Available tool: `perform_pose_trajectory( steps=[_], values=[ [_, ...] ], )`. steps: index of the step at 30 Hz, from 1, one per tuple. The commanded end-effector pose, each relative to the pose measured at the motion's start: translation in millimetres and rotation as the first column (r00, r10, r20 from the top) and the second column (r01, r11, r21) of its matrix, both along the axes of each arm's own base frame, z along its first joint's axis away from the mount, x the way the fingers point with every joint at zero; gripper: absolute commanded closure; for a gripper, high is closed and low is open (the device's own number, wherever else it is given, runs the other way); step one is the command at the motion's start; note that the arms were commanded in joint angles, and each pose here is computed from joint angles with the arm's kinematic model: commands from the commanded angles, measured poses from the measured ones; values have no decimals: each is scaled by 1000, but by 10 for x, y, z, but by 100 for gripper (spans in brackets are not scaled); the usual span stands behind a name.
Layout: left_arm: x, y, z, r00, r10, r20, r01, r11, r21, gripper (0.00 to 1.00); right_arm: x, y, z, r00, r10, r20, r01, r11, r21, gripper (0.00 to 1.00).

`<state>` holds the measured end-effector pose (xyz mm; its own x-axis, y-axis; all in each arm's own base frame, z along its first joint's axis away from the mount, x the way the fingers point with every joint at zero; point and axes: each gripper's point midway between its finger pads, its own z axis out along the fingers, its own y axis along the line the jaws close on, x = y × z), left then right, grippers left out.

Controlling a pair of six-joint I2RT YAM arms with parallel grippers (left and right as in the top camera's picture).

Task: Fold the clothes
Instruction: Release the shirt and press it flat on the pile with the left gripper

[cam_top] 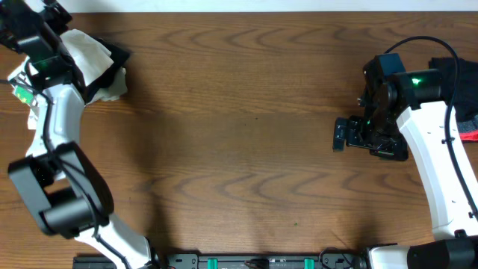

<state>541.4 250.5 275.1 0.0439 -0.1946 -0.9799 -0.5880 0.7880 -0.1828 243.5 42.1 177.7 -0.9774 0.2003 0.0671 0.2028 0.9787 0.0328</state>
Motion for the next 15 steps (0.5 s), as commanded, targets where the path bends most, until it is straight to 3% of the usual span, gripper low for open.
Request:
perform_pose_trajectory(
  steps=[1, 7, 11, 15],
  values=[
    [112, 93, -486, 999, 12, -49, -14, 999, -33, 2, -15, 16, 11, 1000, 16, 6, -16, 1000, 5, 1],
    [288, 151, -1312, 994, 9, -108, -15, 998, -55, 2, -26, 16, 11, 1000, 15, 2, -15, 1000, 5, 1],
    [278, 109, -2064, 971, -5, -239, -20, 995, -102, 2, -15, 23, 11, 1000, 3, 6, -3, 1000, 8, 1],
    [247, 65, -2266, 956, -16, -293, -21, 992, -121, 2, -14, 23, 11, 1000, -4, 6, 4, 1000, 8, 1]
  ],
)
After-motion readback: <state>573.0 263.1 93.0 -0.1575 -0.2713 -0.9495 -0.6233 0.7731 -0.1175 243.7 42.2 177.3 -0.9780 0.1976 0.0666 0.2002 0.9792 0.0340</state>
